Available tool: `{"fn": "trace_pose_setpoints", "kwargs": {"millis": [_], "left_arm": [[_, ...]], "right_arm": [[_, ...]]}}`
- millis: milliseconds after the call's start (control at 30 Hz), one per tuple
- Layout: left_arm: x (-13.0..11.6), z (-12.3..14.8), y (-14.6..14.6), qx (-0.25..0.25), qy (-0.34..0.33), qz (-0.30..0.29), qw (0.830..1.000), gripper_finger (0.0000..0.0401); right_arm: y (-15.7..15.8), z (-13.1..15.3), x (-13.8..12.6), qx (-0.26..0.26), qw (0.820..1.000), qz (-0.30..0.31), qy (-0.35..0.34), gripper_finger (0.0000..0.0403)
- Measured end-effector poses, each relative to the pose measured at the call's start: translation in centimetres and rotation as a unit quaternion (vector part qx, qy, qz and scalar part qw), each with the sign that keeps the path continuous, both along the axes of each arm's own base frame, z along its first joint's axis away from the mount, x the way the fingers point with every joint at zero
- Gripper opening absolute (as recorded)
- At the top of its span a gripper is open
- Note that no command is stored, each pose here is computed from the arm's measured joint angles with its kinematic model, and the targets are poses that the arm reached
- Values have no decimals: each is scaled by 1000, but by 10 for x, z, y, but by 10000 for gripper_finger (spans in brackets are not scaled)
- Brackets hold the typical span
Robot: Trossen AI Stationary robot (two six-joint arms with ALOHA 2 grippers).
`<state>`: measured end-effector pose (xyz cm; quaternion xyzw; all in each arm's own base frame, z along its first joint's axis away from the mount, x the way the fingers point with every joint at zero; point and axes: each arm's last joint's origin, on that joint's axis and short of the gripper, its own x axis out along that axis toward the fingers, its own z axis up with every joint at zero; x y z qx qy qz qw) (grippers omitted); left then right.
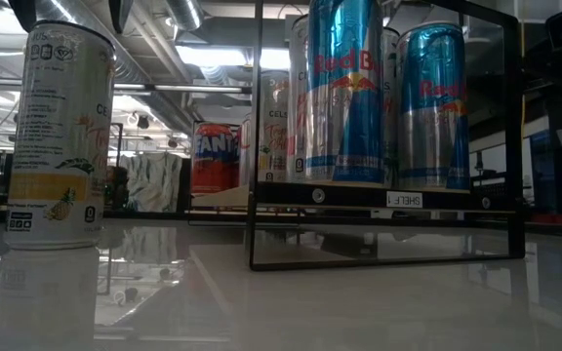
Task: Place canned beverage on shelf
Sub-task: Align the yellow soda can with the other yellow soda can
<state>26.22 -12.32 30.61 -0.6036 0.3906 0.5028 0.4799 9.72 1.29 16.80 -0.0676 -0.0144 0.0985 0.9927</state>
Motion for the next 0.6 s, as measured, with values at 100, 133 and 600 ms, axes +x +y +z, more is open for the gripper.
{"fn": "trace_pose_setpoints", "kwargs": {"millis": [100, 133, 600], "left_arm": [[0, 0, 0, 1, 0, 0, 1000, 290], [1, -1, 0, 3, 1, 0, 1000, 290], [12, -17, -5, 11, 24, -2, 1000, 290]], "right_arm": [[0, 0, 0, 0, 1000, 0, 0, 367], [0, 0, 0, 0, 1000, 0, 0, 367], [0, 0, 0, 0, 1000, 0, 0, 367]]}}
